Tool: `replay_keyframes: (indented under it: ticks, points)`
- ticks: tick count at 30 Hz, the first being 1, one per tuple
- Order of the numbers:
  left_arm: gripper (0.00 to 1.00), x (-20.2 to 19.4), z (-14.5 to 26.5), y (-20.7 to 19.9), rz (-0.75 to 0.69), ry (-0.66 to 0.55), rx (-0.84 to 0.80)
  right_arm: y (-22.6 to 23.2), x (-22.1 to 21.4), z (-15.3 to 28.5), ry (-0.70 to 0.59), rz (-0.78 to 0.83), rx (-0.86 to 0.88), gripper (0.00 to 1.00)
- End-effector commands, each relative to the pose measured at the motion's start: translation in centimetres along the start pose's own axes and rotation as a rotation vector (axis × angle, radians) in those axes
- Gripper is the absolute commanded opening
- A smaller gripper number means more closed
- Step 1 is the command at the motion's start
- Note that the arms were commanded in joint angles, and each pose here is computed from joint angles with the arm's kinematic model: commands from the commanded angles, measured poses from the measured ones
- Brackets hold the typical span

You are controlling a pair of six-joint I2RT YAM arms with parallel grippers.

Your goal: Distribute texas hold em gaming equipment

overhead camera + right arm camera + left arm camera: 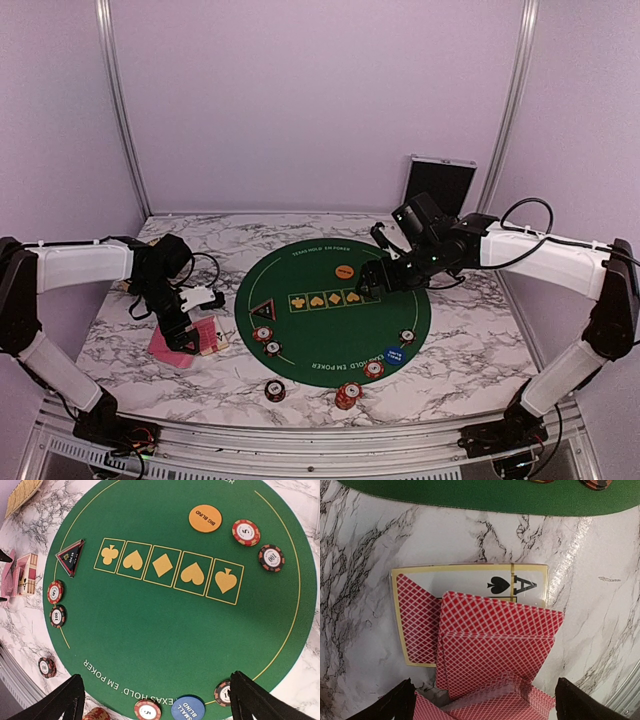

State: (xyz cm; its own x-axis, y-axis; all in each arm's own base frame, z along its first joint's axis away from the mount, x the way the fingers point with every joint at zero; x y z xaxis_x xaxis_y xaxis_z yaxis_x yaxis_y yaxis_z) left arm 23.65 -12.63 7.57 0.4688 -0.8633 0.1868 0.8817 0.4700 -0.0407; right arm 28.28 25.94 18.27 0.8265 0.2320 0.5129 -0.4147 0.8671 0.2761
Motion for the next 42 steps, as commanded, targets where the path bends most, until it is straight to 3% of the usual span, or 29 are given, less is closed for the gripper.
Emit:
replay_keyframes:
  ticks: [1,16,27,32,37,42]
  points:
    - [0.99,0.3,0.2,0.1,-0.023,-0.006,0.018,0.8,0.3,0.0,-0.019,0.001,0.024,0.98]
    - [0.99,-0.9,2.5,-0.3,-0.111,0.024,0.063,1.4,-0.1,-0.3,-0.010,0.026,0.015,0.98]
    - [0.99,-8.4,5.5,2.0,-0.278,0.128,0.140,4.9,-0.5,-1.4,0.012,0.088,0.059,0.99]
    - [0.99,-11.4,5.3,0.8,-0.523,0.173,0.120,5.9,-0.7,-2.0,0.021,0.105,0.073,0.99]
    - [0.99,-11.5,5.2,-0.7,-0.792,0.149,0.045,6.6,0.0,-1.2,-0.003,0.104,0.084,0.99]
    - [0.99,-11.7,4.7,-1.2,-1.140,0.136,0.084,6.8,0.0,-0.5,-0.028,0.085,0.097,0.99]
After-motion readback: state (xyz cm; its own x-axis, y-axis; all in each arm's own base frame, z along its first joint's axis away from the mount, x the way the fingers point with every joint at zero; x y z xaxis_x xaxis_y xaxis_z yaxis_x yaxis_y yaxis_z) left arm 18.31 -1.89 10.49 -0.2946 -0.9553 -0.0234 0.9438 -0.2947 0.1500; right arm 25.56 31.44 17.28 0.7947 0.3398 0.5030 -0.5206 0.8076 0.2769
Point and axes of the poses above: each gripper's point midway between its finger pads, its own z axis back along the fingers, its own y axis along the line the jaws close on, x = y × z, the point moved 3 cm from there along z, back along the fingers, and after that the axes turned 1 degree about -z, right-handed, at the moved point
